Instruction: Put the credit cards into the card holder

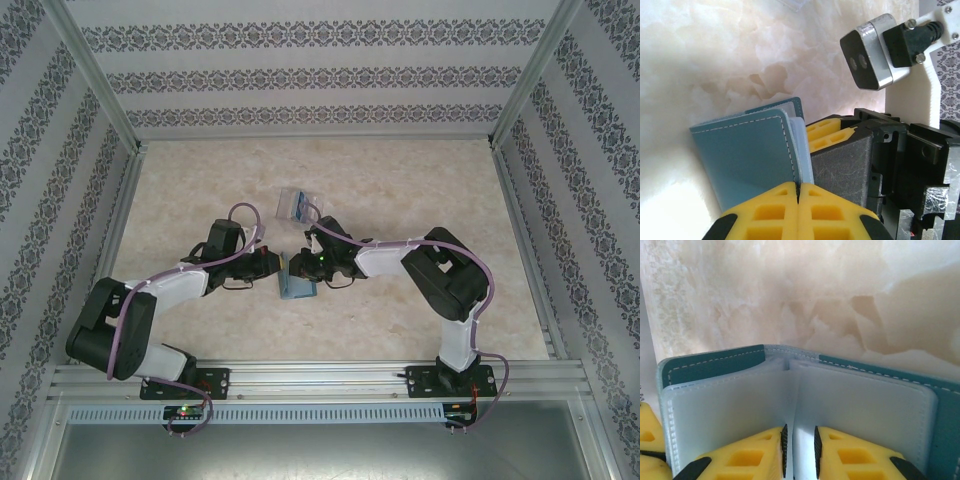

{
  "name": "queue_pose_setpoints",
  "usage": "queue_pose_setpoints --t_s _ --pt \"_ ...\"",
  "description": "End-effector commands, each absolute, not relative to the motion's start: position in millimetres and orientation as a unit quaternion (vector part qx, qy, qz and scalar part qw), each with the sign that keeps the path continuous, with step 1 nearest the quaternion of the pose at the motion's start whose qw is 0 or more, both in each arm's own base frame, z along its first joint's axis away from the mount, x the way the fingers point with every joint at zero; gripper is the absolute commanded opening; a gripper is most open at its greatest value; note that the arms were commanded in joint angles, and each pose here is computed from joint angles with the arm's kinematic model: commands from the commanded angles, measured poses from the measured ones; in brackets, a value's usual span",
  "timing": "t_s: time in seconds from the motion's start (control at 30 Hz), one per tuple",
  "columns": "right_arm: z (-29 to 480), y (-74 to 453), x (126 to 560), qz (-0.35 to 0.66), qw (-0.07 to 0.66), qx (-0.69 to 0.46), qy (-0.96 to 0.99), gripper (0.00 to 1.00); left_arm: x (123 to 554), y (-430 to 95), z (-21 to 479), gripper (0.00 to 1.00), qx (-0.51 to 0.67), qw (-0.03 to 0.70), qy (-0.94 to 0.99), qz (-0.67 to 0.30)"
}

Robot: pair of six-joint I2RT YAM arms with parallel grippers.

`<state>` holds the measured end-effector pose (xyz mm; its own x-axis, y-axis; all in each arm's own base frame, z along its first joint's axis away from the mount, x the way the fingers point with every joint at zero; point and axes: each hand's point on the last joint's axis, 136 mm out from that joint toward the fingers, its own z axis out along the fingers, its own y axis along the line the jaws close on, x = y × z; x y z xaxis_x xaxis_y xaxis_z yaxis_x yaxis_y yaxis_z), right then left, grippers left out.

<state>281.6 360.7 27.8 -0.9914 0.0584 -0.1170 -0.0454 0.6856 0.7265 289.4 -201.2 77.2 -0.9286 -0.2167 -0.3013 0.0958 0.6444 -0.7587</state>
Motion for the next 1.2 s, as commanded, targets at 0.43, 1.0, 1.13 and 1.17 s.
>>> queue_pose_setpoints --t_s 0.43,1.0,1.13,1.17 --pt "-3 322 279 0.343 0.065 0.034 0.936 0.3 288 -192 68 0.0 -0.034 0.193 0.875 -0.443" --pt "47 305 287 0.367 0.139 0.032 0.919 0.49 288 -188 57 0.0 -0.039 0.184 0.884 -0.428" --pt "64 298 291 0.362 0.174 0.022 0.916 0.53 289 -189 57 0.0 -0.038 0.182 0.883 -0.431" --pt "70 299 291 0.363 0.18 0.016 0.914 0.53 289 -189 58 0.0 -0.039 0.182 0.882 -0.432"
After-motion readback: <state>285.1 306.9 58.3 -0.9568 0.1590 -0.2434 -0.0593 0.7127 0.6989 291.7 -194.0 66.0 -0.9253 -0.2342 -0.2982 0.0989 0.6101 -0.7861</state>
